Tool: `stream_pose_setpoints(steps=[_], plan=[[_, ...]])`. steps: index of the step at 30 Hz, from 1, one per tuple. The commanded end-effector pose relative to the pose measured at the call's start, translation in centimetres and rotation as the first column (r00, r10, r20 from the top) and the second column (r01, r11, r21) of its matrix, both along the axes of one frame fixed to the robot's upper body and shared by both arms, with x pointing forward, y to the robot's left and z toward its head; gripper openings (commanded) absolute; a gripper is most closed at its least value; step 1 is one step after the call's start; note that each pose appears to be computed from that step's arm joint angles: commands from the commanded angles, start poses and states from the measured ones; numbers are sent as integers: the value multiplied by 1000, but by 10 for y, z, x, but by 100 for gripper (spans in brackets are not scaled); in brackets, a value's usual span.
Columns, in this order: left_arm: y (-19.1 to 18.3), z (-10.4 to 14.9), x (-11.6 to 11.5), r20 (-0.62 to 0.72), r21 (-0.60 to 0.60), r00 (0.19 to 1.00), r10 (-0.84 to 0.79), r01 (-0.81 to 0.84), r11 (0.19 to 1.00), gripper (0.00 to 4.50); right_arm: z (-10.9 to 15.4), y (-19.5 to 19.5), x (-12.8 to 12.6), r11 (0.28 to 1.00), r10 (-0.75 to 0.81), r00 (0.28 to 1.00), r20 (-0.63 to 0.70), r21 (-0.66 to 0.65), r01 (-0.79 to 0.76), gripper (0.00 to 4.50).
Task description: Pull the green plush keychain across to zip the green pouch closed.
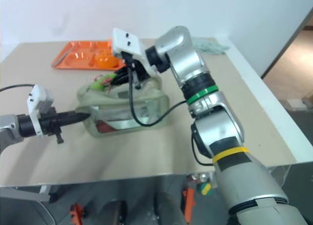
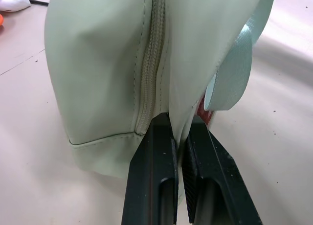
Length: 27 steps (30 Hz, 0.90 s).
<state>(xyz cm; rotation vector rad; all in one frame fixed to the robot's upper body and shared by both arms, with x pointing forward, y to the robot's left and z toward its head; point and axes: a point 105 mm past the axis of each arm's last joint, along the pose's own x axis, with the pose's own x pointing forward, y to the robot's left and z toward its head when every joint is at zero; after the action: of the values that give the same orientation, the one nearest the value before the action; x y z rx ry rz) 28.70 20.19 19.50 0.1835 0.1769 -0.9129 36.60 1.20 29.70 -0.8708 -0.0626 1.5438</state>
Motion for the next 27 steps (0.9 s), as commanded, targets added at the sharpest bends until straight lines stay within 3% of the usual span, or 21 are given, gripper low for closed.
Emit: stream_pose_setpoints(steps=[1, 9, 15, 21, 27], plan=[[-1, -2, -1, -10, 10, 1000, -14, 14, 1000, 0, 37, -15, 2, 1000, -23, 988, 151, 11, 22, 1], [-3, -3, 0, -15, 5, 1000, -22, 22, 1000, 0, 56, -61, 16, 989, -116, 943, 311, -56, 140, 1], [-3, -5, 0, -19, 1, 1000, -23, 23, 1000, 0, 47, -106, 22, 953, -117, 870, 480, -192, 234, 1], [-2, -5, 2, -23, 5, 999, -27, 27, 1000, 0, 55, -112, 11, 968, -129, 896, 424, -144, 207, 1], [-4, -2, 6, -17, 9, 999, -41, 42, 999, 0, 45, -124, 23, 948, -209, 883, 420, -133, 288, 1]])
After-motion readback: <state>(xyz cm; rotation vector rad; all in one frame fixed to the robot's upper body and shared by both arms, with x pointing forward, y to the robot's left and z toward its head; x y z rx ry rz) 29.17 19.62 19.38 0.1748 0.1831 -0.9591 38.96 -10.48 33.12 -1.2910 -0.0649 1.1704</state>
